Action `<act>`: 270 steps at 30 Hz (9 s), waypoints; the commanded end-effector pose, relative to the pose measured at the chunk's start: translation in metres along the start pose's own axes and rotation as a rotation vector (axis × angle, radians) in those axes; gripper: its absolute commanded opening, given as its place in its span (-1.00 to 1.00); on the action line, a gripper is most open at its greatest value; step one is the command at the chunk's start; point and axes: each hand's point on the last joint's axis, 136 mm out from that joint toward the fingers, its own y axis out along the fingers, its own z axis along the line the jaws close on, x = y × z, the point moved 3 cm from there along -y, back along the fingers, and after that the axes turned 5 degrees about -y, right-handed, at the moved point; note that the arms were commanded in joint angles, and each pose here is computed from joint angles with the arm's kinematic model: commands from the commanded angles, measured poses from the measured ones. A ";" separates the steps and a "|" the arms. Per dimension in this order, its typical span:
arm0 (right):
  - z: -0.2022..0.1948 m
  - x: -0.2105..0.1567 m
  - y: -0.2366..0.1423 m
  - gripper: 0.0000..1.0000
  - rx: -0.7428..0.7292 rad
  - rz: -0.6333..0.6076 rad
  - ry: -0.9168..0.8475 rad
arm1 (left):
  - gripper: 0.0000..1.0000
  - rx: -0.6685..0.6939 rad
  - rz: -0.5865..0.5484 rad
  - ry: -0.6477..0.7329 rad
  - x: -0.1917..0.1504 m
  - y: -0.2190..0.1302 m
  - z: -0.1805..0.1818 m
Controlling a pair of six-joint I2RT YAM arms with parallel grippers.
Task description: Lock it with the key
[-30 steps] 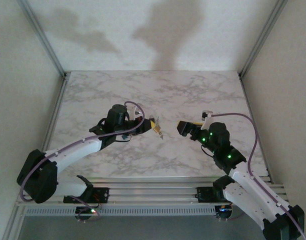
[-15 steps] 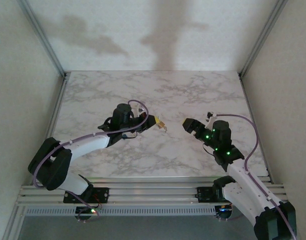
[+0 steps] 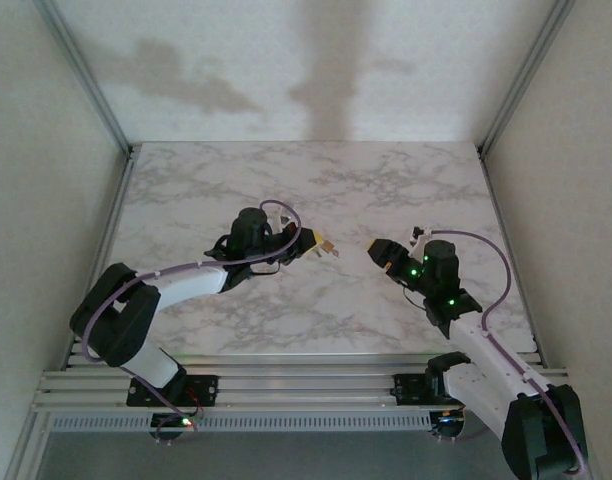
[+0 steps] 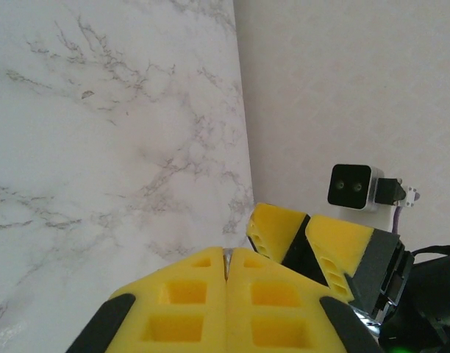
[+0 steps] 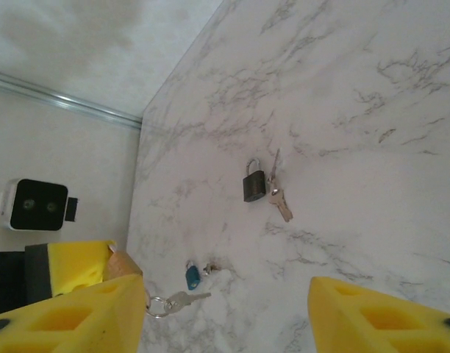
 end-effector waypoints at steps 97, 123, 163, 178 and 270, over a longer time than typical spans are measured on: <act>0.048 -0.027 0.019 -1.00 0.357 0.216 -0.037 | -1.00 -0.257 -0.020 -0.158 -0.011 0.014 -0.021; 0.050 -0.026 0.014 -1.00 0.355 0.202 -0.061 | -1.00 -0.277 -0.055 -0.197 0.005 0.002 -0.011; 0.025 0.004 -0.014 -1.00 0.188 -0.048 -0.066 | -1.00 0.079 0.043 0.036 0.012 0.019 0.040; 0.026 0.007 -0.018 -1.00 0.189 -0.060 -0.070 | -1.00 0.292 0.232 0.127 -0.012 0.091 0.062; 0.028 0.004 -0.015 -1.00 0.225 -0.036 -0.067 | 0.86 0.487 -0.147 0.529 0.091 0.032 -0.095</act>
